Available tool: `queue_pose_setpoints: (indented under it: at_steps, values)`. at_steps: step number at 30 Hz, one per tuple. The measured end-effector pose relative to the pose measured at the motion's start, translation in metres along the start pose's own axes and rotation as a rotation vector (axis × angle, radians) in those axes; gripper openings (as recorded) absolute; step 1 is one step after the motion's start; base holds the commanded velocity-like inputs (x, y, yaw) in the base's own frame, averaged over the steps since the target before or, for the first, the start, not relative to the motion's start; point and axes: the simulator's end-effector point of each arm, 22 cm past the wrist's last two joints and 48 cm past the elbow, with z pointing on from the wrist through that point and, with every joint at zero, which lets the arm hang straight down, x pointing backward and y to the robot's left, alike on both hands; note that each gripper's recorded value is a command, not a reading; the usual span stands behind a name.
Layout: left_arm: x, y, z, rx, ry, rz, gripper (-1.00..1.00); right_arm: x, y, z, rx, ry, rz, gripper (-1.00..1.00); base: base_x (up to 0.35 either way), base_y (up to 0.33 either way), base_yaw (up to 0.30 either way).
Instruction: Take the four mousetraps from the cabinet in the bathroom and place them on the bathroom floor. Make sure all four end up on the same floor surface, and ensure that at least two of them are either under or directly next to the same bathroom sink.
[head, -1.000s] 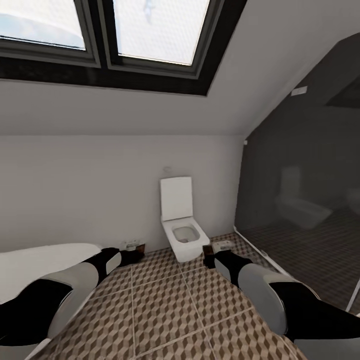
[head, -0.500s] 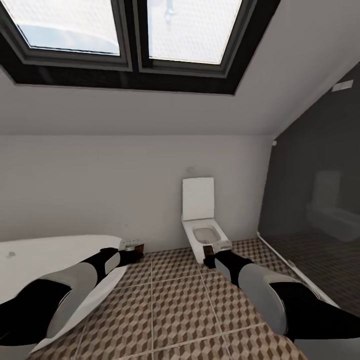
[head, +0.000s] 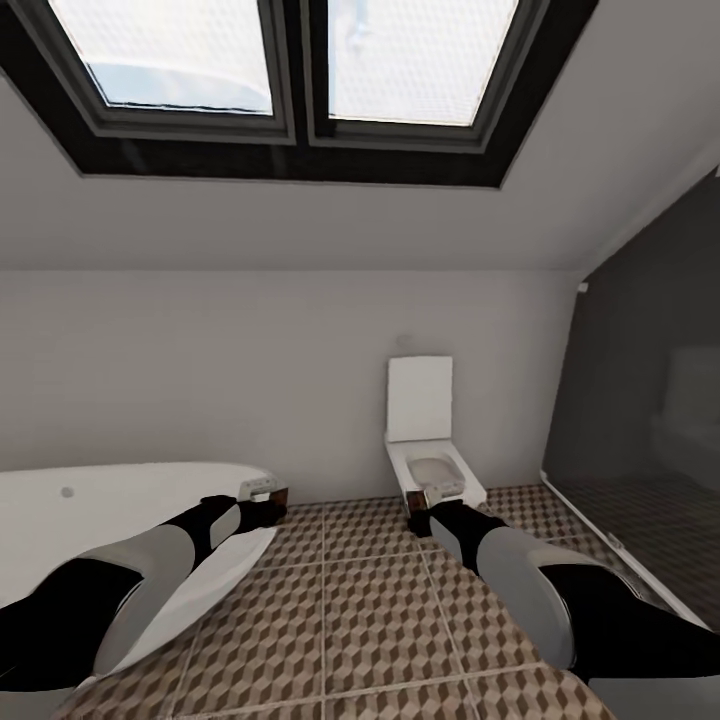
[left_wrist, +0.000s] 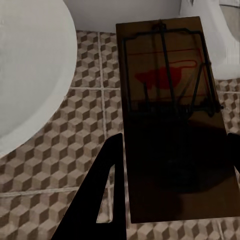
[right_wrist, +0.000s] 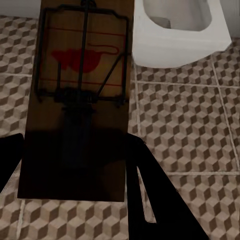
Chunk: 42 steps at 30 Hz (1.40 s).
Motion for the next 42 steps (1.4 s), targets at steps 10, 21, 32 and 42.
queue_pose_setpoints:
  at_steps: [10,21,32,42]
  values:
    - [0.0001,-0.0003,0.0000,0.000,0.000,0.000,-1.00,0.0002,0.0000,0.0001,-0.002,0.001,-0.001,-1.00,0.000,0.000,0.294]
    - [-0.0001,0.0007,-0.0001,-0.001,0.000,-0.001,-1.00,0.0002,-0.0010,0.0001,0.001,0.001,0.000,-1.00,0.000,0.000,0.300]
    - [-0.0001,0.0008,-0.0001,-0.001,0.000,0.000,-1.00,0.0003,-0.0016,0.0002,0.002,0.001,0.000,-1.00,0.000,0.000,0.300]
    - [-0.0001,0.0008,-0.0001,-0.001,0.000,0.000,-1.00,0.0003,-0.0018,0.0002,0.003,0.001,0.000,-1.00,0.000,0.000,0.300]
